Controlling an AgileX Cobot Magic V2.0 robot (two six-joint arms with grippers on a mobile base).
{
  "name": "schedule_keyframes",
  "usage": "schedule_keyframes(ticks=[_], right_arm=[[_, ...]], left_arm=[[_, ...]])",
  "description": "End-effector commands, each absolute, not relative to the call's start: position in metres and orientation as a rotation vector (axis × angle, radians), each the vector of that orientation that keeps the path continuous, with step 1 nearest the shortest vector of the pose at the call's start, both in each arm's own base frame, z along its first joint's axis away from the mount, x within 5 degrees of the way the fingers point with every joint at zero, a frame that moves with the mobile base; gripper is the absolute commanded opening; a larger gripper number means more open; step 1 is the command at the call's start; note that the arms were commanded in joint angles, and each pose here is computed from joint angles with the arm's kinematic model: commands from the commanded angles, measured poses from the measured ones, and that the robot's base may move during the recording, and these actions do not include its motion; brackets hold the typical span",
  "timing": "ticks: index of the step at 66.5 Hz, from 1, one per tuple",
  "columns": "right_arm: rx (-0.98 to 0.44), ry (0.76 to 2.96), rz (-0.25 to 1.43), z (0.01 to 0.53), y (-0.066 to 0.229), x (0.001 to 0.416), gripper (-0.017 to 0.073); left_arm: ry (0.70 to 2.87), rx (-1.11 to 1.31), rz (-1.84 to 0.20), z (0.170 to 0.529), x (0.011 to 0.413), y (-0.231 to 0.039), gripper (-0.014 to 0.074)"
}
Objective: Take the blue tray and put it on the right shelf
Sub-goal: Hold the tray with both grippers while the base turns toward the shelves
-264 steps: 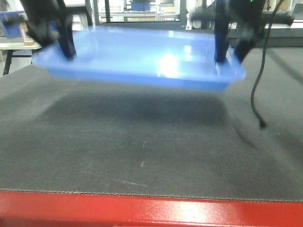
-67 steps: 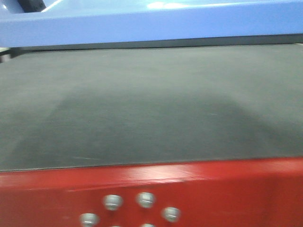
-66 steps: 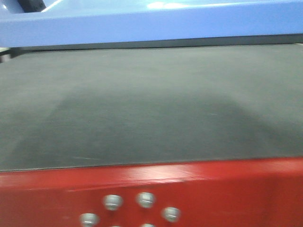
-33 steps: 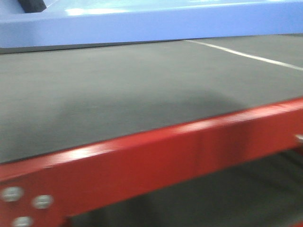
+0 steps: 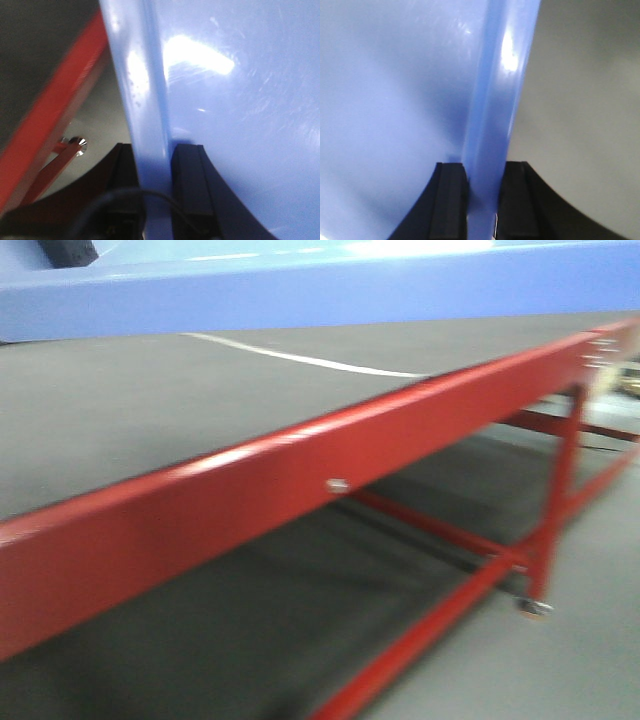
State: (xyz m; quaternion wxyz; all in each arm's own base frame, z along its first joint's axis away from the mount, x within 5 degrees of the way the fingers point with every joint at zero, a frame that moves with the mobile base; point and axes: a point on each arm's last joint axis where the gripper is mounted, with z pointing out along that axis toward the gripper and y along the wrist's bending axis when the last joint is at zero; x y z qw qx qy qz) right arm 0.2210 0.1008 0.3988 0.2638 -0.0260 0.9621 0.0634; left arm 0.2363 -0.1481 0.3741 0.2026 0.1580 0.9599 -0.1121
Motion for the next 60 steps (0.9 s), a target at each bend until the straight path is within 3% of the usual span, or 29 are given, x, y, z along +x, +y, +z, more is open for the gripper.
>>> schedule_keyframes(ticks=[1, 60], right_arm=[[-0.094, 2.450, 0.214, 0.4203, 0.0984, 0.2195, 0.0056], [-0.094, 2.450, 0.214, 0.4203, 0.0984, 0.2195, 0.0056]], left_arm=[[2.712, 0.554, -0.271, 0.3830, 0.2206, -0.1438, -0.0048], [2.712, 0.554, -0.271, 0.3830, 0.2206, -0.1438, -0.0048]])
